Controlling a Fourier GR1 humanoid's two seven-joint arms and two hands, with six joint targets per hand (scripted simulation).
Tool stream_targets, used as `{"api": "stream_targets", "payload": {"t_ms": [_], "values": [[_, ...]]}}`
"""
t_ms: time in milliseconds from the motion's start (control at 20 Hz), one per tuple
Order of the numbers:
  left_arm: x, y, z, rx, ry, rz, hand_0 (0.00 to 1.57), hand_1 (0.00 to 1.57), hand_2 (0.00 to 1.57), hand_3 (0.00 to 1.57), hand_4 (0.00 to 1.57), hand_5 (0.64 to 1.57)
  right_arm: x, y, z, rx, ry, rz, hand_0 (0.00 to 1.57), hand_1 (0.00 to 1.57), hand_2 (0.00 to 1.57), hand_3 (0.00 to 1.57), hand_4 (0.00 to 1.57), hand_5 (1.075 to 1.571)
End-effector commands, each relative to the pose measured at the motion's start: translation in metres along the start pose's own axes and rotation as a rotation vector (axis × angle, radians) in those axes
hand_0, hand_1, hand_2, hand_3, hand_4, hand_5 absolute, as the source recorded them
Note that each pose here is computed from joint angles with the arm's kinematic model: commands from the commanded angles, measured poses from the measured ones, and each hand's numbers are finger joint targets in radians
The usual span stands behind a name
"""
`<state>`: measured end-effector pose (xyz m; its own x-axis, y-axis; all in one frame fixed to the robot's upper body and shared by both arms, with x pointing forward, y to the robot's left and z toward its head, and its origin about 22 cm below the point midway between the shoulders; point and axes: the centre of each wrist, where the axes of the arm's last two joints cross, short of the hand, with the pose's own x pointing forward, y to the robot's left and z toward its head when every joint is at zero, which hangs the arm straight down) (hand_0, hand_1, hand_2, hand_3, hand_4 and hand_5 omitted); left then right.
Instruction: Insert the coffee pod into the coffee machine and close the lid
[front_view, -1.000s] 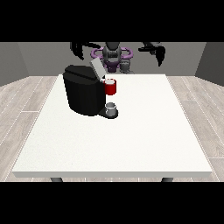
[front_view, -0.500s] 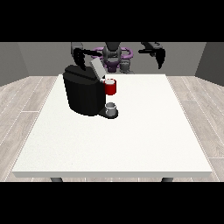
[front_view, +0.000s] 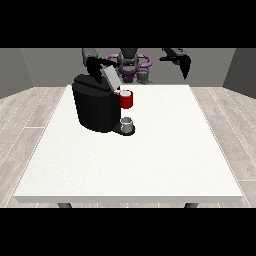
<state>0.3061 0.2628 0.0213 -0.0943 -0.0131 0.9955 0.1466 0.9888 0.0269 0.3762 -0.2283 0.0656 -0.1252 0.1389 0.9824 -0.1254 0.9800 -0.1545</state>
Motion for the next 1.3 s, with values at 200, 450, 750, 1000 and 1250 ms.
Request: {"api": "stream_targets", "payload": {"t_ms": [200, 450, 750, 1000, 1250], "values": [[0.004, 0.023, 0.012, 0.039, -0.018, -0.039, 0.00, 0.00, 0.00, 0.00, 0.00, 1.571, -0.002, 0.003, -0.005, 0.065, 0.013, 0.013, 0.00, 0.00, 0.00, 0.00, 0.00, 1.571], [-0.003, 0.000, 0.008, 0.031, -0.010, -0.049, 0.00, 0.00, 0.00, 0.00, 0.00, 1.571, 0.012, 0.033, -0.020, 0.052, -0.032, 0.025, 0.00, 0.00, 0.00, 0.00, 0.00, 1.571], [0.001, 0.005, 0.008, 0.017, 0.013, -0.040, 0.00, 0.00, 0.00, 0.00, 0.00, 1.571, 0.018, 0.033, -0.026, 0.067, -0.039, 0.041, 0.00, 0.00, 0.00, 0.00, 0.08, 1.571], [0.004, 0.001, -0.002, 0.041, -0.027, -0.039, 0.00, 0.00, 0.00, 0.00, 0.14, 1.571, 0.039, 0.054, -0.038, 0.111, -0.088, 0.078, 0.00, 0.00, 0.00, 0.00, 0.14, 1.571], [0.002, 0.022, 0.001, 0.017, -0.047, -0.013, 0.00, 0.00, 0.00, 0.00, 0.16, 1.571, 0.051, 0.054, -0.046, 0.118, -0.117, 0.157, 0.00, 0.00, 0.00, 0.00, 0.12, 1.571]]}}
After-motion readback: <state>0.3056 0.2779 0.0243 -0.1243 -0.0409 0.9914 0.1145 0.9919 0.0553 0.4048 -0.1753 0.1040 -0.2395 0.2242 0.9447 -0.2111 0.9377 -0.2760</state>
